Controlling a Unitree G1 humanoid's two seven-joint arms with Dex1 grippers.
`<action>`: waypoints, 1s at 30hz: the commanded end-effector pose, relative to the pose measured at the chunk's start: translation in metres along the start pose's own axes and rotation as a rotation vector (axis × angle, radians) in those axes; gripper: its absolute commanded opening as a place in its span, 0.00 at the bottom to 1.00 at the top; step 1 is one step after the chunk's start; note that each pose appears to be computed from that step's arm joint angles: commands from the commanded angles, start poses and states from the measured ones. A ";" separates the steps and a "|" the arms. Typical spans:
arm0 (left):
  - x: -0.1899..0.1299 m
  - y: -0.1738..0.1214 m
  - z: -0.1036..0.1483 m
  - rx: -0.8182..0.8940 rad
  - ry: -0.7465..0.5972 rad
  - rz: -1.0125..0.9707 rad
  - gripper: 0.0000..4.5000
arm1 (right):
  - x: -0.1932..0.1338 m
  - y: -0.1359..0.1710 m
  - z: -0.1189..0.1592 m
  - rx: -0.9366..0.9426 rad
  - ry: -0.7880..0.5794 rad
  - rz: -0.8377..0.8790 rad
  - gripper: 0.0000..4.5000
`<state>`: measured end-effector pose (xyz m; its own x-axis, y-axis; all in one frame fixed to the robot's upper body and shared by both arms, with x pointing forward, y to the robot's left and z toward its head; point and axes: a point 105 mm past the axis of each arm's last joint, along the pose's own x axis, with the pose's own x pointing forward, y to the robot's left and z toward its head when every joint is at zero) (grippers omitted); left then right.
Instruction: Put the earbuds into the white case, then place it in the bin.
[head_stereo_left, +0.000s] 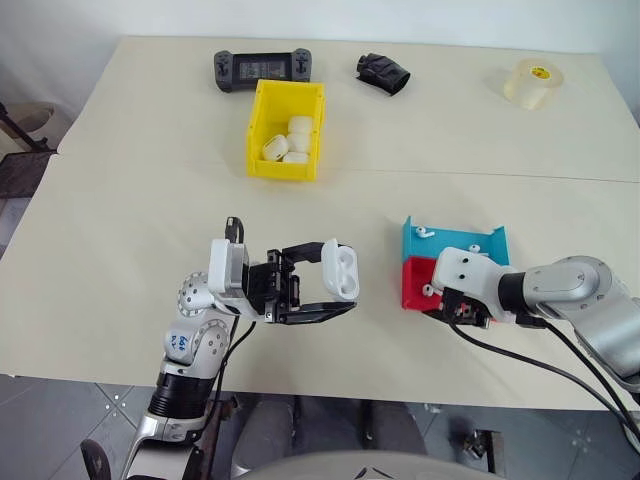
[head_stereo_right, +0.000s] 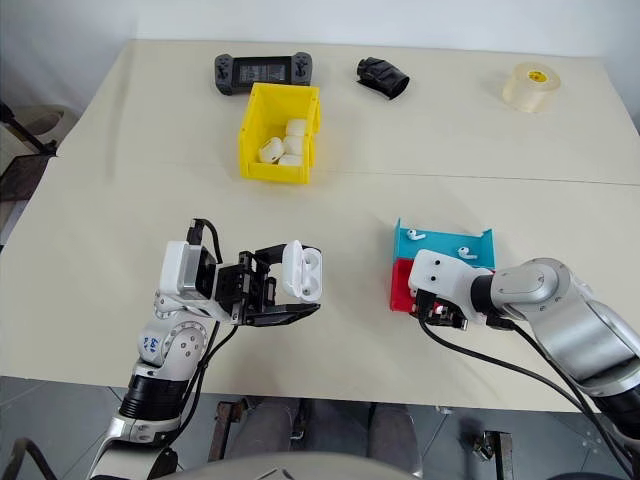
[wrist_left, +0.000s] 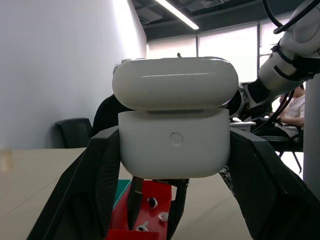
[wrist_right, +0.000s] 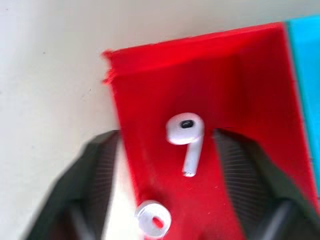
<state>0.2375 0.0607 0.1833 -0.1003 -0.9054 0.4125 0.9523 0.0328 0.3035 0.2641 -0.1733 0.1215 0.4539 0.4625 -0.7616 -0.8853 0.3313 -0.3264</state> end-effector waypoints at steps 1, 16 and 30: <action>0.005 -0.001 0.007 0.029 -0.012 -0.020 0.62 | -0.005 -0.003 0.005 -0.041 -0.002 -0.021 0.50; 0.005 -0.001 0.006 0.028 -0.009 -0.019 0.62 | -0.006 -0.006 0.016 0.005 -0.023 -0.035 0.50; 0.003 -0.002 0.004 0.025 -0.008 -0.018 0.62 | 0.000 -0.007 0.014 0.060 -0.005 -0.062 0.50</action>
<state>0.2377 0.0598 0.1830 -0.0992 -0.9075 0.4081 0.9531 0.0313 0.3011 0.2710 -0.1692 0.1267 0.4942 0.4328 -0.7540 -0.8504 0.4208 -0.3158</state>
